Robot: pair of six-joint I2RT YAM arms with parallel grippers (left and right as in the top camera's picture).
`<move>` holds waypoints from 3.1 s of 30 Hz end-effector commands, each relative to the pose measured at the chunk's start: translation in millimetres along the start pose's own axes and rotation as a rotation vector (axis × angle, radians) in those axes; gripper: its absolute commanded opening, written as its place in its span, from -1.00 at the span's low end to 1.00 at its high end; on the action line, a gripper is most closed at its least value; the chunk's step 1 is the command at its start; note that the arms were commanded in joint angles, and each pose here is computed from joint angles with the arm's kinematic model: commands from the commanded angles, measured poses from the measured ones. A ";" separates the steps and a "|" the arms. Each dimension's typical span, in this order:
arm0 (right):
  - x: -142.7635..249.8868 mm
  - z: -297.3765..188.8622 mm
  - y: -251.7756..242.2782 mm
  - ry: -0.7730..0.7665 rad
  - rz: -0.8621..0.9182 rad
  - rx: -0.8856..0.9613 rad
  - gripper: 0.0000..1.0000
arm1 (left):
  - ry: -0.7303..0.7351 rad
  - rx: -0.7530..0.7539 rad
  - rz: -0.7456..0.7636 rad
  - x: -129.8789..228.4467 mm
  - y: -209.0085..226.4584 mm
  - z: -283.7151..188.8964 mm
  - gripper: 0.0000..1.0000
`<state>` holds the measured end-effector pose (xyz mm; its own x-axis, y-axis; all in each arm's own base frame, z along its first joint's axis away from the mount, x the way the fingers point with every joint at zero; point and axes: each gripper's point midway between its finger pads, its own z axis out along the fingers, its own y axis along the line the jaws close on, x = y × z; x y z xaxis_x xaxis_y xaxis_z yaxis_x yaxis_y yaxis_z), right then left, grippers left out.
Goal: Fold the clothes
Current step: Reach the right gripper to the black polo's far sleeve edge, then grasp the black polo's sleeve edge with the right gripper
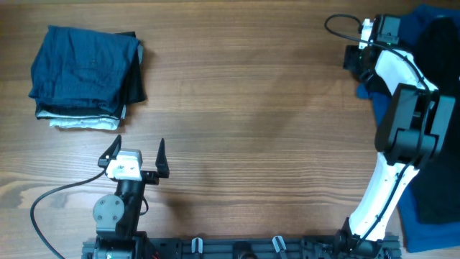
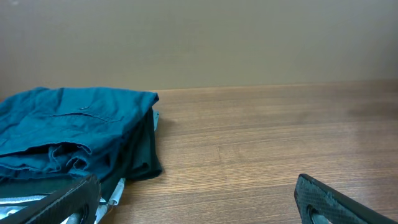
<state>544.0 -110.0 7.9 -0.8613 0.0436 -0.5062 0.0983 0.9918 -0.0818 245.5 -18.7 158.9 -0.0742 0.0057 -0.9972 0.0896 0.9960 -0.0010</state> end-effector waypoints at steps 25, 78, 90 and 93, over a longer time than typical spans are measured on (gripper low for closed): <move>10.3 17.6 12.9 -0.033 0.005 -0.021 -0.60 | 0.001 -0.016 0.015 2.4 2.9 0.2 1.00; 8.0 15.5 23.3 -0.125 0.004 -0.061 -0.21 | 0.001 -0.016 0.015 2.4 2.9 0.2 0.99; 14.6 16.5 24.0 -0.098 0.004 -0.064 -0.50 | 0.001 -0.016 0.015 2.4 2.9 0.2 0.99; 9.7 15.8 23.4 -0.117 0.028 -0.063 -0.91 | 0.001 -0.016 0.015 2.4 2.9 0.2 0.99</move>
<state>549.2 -94.3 3.9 -0.7781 0.0340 -0.6272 0.0734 0.9966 -0.0369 245.5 -18.7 158.9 -0.0742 0.0057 -0.9972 0.0896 0.9960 -0.0010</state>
